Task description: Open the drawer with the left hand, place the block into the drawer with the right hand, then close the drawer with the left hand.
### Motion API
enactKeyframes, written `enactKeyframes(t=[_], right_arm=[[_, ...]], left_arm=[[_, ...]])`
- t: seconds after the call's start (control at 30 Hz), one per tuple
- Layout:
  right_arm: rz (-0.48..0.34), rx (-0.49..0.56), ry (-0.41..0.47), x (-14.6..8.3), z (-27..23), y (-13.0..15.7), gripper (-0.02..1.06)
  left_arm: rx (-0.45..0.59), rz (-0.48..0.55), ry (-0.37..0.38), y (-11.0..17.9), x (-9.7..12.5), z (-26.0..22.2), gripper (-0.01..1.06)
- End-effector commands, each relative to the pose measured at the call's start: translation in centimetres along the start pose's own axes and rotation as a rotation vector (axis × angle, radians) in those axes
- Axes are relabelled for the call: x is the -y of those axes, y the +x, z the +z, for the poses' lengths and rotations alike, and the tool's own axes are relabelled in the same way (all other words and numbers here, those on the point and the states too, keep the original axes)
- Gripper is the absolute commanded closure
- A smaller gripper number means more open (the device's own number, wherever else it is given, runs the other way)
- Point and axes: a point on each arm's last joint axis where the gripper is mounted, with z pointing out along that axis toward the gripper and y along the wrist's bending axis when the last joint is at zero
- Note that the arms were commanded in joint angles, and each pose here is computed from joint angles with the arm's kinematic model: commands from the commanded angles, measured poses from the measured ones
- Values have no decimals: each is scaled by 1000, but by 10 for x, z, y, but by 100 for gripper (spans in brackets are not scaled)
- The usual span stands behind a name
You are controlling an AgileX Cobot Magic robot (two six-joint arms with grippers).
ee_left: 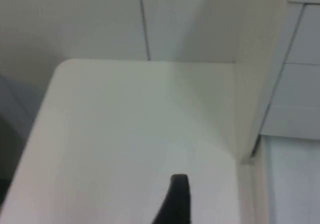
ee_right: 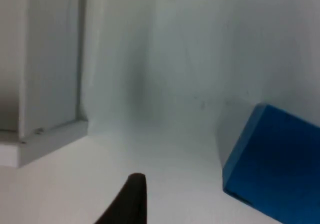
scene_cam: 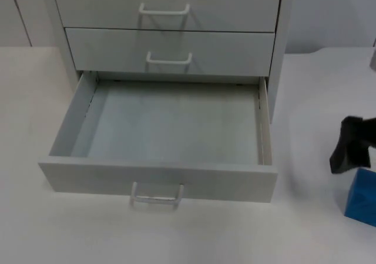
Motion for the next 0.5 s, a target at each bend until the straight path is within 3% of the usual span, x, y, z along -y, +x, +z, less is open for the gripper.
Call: enactKeyframes(t=[0.0, 0.1, 0.17, 0.4, 0.47], right_arm=[[11, -25, 5, -1, 11, 5, 0], [21, -29, 5, -1, 15, 5, 0], [36, -25, -2, -2, 15, 5, 0], [49, -17, -8, -2, 15, 4, 0], [49, -17, -8, -2, 15, 4, 0]], left_arm=[[17, 30, -23, -2, 0, -4, 26], [35, 71, -33, -3, 2, -5, 16], [45, 72, -91, -4, -1, -5, 6], [98, 91, -131, -7, -1, -11, 0], [149, 92, -193, -12, -6, -14, 0]])
